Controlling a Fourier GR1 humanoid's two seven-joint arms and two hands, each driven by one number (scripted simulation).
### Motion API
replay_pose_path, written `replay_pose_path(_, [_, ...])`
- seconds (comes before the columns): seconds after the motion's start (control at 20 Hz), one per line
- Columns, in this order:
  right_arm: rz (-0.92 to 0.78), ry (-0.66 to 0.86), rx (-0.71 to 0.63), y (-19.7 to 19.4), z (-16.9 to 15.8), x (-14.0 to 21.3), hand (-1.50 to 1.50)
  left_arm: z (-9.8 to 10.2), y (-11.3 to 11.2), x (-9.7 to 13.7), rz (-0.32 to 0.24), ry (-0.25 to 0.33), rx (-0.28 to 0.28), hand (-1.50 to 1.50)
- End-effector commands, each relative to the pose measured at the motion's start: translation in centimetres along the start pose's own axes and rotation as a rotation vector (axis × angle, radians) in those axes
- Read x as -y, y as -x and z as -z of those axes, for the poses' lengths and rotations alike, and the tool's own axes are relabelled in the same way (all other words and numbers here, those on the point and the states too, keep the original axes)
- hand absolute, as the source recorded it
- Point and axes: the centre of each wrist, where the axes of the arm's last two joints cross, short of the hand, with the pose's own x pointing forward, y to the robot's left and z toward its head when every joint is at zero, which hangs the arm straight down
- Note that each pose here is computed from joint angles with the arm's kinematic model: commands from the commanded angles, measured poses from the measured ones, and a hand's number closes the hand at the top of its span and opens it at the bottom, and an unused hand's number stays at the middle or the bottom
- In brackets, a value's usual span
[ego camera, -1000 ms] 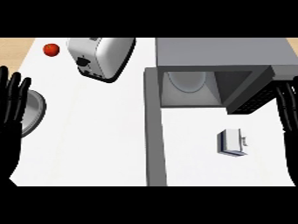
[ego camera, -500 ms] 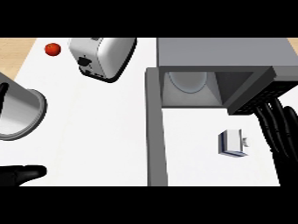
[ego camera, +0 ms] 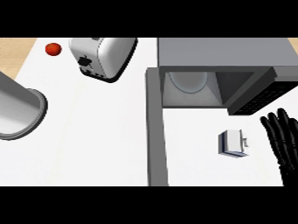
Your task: Pick up the milk, place it into the microwave and close the microwave
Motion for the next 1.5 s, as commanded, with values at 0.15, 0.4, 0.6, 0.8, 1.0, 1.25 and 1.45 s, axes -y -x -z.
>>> replay_pose_path(0.15, [-0.022,0.016,-0.046,2.2,-1.6,1.6,-1.50,-2.7,-1.3,-0.9,0.003,0.010,-0.021,-1.50])
replay_pose_path(0.4, [-0.027,0.038,-0.083,4.3,0.0,0.6,-1.50,-3.4,-1.7,-2.9,-0.013,0.001,-0.009,-1.50])
replay_pose_path(0.6, [-0.019,0.071,-0.139,6.7,0.1,0.1,-1.50,-3.5,-3.4,-2.8,0.002,0.003,-0.002,-1.50])
replay_pose_path(0.8, [-0.047,0.104,-0.167,10.8,-2.3,1.6,-1.50,-4.5,-3.4,-2.0,0.007,0.007,-0.010,-1.50])
replay_pose_path(1.0, [-0.047,0.159,-0.190,12.3,-2.8,4.3,-1.50,-5.1,-4.0,-4.2,-0.001,0.013,-0.010,-1.50])
replay_pose_path(1.25, [-0.086,0.158,-0.230,16.1,-3.5,4.3,-1.50,-4.8,-3.3,-3.6,0.008,0.004,-0.009,-1.50])
replay_pose_path(1.45, [-0.068,0.165,-0.246,17.1,-6.4,6.2,-1.50,-5.1,-4.2,-3.6,0.008,0.013,0.012,-1.50])
